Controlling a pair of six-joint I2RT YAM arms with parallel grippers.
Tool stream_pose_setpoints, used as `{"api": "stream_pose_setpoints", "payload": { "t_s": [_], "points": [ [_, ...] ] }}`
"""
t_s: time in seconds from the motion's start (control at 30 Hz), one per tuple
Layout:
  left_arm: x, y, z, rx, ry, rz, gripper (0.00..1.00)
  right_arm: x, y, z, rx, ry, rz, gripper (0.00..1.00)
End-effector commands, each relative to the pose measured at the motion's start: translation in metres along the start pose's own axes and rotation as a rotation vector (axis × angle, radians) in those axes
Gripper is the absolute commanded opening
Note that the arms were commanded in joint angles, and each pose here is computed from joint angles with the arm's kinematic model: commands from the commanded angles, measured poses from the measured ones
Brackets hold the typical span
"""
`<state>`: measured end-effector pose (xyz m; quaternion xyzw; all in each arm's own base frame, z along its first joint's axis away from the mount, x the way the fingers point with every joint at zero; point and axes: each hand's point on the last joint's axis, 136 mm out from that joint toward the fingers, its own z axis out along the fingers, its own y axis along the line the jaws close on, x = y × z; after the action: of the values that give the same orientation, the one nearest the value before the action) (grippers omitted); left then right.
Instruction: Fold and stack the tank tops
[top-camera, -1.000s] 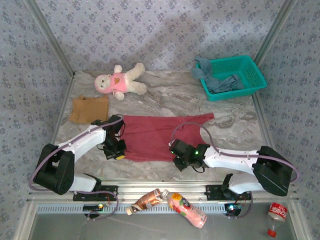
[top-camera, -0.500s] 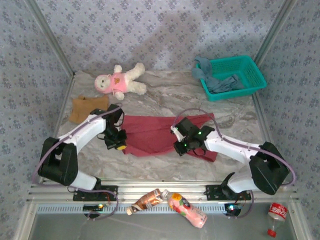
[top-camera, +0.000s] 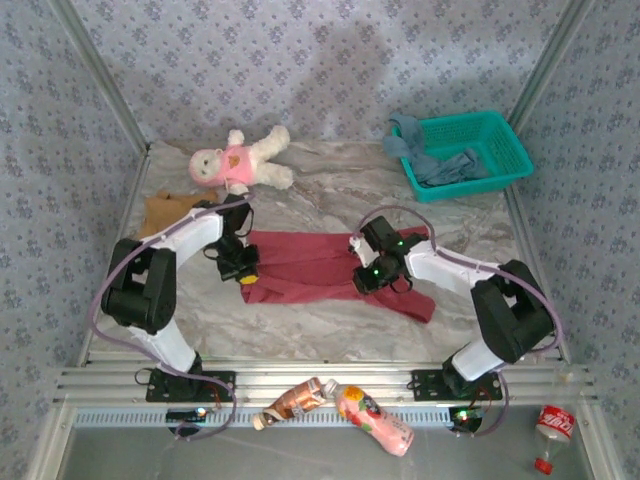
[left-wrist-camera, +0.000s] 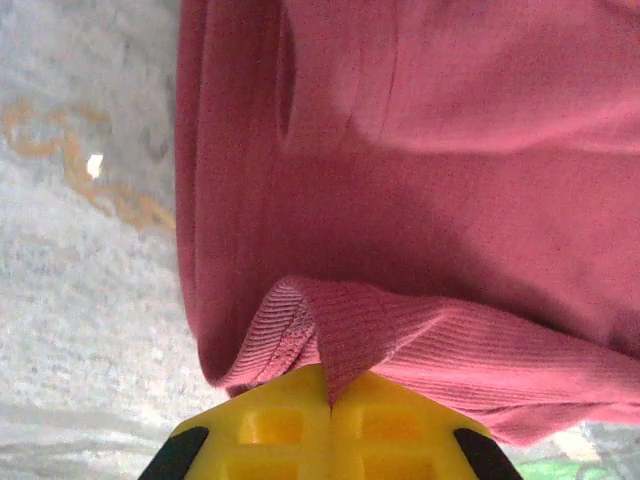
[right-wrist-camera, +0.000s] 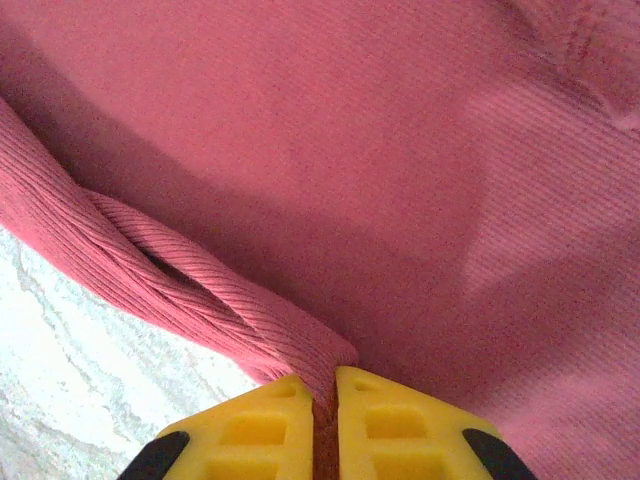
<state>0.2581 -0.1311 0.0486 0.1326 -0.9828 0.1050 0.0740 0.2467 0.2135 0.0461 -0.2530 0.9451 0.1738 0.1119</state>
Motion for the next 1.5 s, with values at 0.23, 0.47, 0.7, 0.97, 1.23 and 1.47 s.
{"api": "stream_pose_setpoints", "payload": {
  "t_s": [0.23, 0.47, 0.7, 0.97, 1.23, 1.47],
  "points": [
    [-0.027, -0.003, 0.006, -0.036, -0.016, 0.031, 0.07, -0.030, -0.016, 0.010, -0.018, -0.030, 0.031, 0.16],
    [-0.033, -0.005, -0.005, -0.042, -0.047, 0.029, 0.26, -0.039, -0.026, 0.019, 0.003, -0.038, 0.053, 0.20],
    [-0.007, -0.004, -0.015, 0.008, -0.043, -0.005, 0.37, -0.045, -0.029, 0.019, 0.003, -0.057, 0.058, 0.19],
    [0.005, -0.008, 0.007, 0.028, 0.003, -0.018, 0.36, -0.027, -0.028, -0.004, 0.023, -0.071, 0.096, 0.33],
    [0.021, -0.002, 0.018, -0.012, 0.035, 0.003, 0.33, -0.008, -0.030, -0.005, 0.022, -0.050, 0.135, 0.37],
    [0.018, 0.014, 0.016, -0.108, 0.030, 0.060, 0.15, -0.004, -0.029, 0.005, 0.025, -0.029, 0.132, 0.38]
  ]
}}
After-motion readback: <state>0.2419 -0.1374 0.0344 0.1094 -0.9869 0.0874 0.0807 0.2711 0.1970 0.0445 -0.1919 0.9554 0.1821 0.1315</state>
